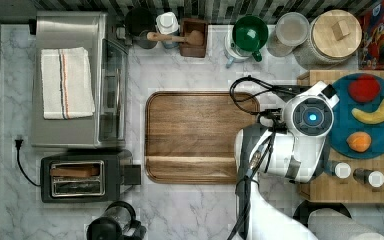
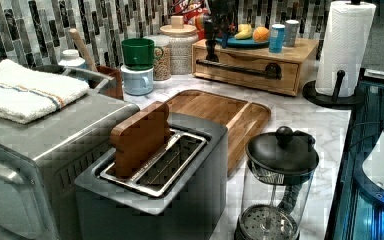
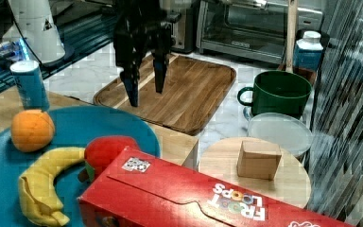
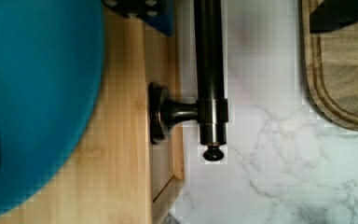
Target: Open the drawer.
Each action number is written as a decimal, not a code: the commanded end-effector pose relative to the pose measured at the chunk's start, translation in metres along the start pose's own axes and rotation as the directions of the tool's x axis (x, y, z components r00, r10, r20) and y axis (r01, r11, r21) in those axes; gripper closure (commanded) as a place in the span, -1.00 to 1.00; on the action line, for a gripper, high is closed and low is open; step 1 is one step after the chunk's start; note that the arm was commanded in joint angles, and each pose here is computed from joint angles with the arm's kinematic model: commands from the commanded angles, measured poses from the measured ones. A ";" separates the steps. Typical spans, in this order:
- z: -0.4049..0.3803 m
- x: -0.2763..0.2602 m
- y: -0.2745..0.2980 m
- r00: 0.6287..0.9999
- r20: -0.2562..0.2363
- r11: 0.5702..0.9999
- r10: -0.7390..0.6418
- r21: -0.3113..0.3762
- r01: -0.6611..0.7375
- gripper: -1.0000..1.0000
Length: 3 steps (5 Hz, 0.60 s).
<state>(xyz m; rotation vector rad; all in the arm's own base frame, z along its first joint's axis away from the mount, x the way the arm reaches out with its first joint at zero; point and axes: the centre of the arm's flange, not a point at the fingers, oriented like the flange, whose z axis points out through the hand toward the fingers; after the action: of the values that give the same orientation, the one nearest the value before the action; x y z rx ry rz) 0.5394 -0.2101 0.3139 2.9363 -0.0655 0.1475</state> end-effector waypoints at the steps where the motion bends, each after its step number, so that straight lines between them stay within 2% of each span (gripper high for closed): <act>1: 0.002 -0.001 0.017 0.995 0.002 0.994 0.101 -0.034 -0.101 -1.00; 2: 0.017 -0.004 0.017 0.993 -0.018 0.991 0.119 -0.056 -0.120 -1.00; 3: 0.035 -0.003 0.016 0.993 -0.010 0.992 0.115 -0.045 -0.116 -1.00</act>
<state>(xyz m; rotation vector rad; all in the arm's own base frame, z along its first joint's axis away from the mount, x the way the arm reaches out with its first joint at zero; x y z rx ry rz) 0.5302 -0.2249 0.2898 2.9139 -0.2063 0.0987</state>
